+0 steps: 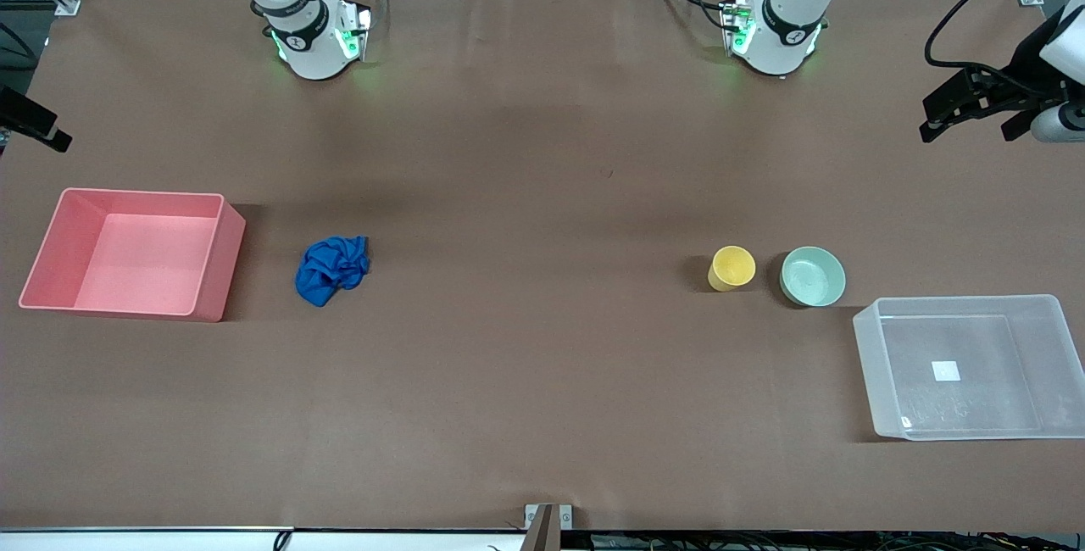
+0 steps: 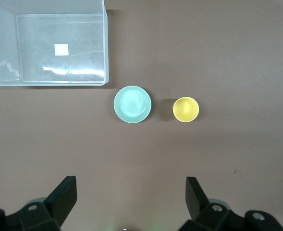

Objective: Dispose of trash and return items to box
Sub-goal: 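Reach the right gripper toward the blue cloth while the left gripper reaches the bowl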

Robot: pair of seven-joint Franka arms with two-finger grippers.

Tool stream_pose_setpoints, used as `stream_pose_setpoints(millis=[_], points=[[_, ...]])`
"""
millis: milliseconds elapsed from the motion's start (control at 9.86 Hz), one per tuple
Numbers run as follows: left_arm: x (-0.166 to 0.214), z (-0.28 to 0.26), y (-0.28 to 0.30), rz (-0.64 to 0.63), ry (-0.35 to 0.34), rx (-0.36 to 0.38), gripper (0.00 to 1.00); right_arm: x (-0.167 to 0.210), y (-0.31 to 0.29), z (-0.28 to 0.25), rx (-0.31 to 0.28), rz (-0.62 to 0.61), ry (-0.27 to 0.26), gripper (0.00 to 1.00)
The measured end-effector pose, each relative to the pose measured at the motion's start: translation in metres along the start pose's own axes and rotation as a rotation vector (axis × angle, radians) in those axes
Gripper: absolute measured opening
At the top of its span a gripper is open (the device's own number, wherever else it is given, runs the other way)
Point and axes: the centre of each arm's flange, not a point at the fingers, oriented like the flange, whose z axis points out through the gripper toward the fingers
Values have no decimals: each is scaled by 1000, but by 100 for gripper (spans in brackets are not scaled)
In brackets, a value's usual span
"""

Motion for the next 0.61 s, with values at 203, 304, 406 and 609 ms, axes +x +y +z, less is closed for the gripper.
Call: stream_pose_setpoints(millis=[203, 304, 406, 609], points=[[0, 0, -2, 7, 1, 0, 100, 1, -1, -1, 0, -2, 6, 100], [1, -1, -3, 10, 9, -1, 100, 1, -2, -1, 0, -4, 8, 100], [4, 1, -4, 11, 13, 0, 100, 1, -3, -1, 0, -6, 8, 100], [17, 12, -9, 26, 28, -1, 100, 1, -4, -1, 0, -8, 9, 100]])
